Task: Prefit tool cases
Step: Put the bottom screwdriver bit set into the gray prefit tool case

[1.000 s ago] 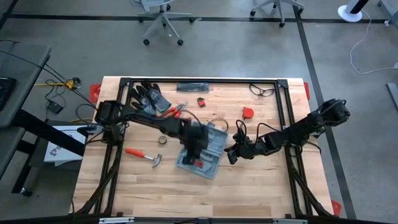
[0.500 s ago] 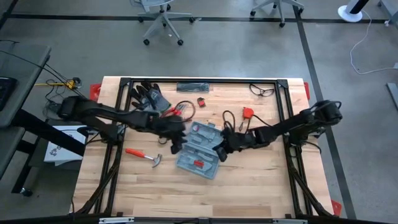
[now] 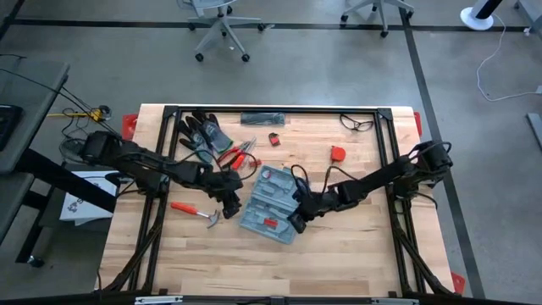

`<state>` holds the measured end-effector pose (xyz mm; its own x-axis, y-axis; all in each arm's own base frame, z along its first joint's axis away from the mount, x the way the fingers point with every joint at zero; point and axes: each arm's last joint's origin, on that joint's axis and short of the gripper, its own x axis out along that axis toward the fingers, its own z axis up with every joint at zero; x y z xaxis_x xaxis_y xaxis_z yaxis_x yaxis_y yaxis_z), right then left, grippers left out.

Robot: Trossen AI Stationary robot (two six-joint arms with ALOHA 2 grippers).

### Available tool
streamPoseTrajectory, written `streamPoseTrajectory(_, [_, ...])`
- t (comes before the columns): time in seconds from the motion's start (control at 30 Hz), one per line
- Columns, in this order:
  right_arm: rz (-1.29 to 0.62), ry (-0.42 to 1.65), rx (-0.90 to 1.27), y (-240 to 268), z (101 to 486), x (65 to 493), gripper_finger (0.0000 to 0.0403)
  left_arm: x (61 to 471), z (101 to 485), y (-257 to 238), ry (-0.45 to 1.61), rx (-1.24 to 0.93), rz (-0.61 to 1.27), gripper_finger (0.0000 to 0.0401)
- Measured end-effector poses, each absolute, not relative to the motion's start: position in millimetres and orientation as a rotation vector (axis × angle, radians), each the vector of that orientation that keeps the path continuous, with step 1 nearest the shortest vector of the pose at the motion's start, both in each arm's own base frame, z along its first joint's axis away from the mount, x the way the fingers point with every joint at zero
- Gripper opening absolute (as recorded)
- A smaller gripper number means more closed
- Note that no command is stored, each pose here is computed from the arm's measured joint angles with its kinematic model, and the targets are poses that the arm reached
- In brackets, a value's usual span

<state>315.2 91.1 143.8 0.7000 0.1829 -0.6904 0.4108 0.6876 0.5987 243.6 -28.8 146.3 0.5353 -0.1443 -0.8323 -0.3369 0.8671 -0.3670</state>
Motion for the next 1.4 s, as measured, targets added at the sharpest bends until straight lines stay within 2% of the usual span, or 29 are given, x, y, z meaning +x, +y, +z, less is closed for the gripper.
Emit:
streamPoseTrajectory(0.23, [-0.193,0.899,0.839,92.0,124.6,313.7,0.0000,249.4,129.4,-42.3,1.073,-0.548,0.042,0.0114])
streamPoseTrajectory(0.6, [-0.280,0.905,0.804,52.1,118.9,319.9,0.0000,267.9,117.4,-56.6,0.972,-0.626,-0.052,0.0114])
streamPoseTrajectory(0.93, [-0.277,0.816,0.767,52.6,143.6,316.3,0.0000,283.2,122.7,-55.2,0.910,-0.593,-0.042,0.0114])
streamPoseTrajectory(1.4, [-0.274,0.878,0.713,60.4,143.4,312.7,0.0000,286.6,124.2,-45.0,0.889,-0.607,-0.021,0.0114])
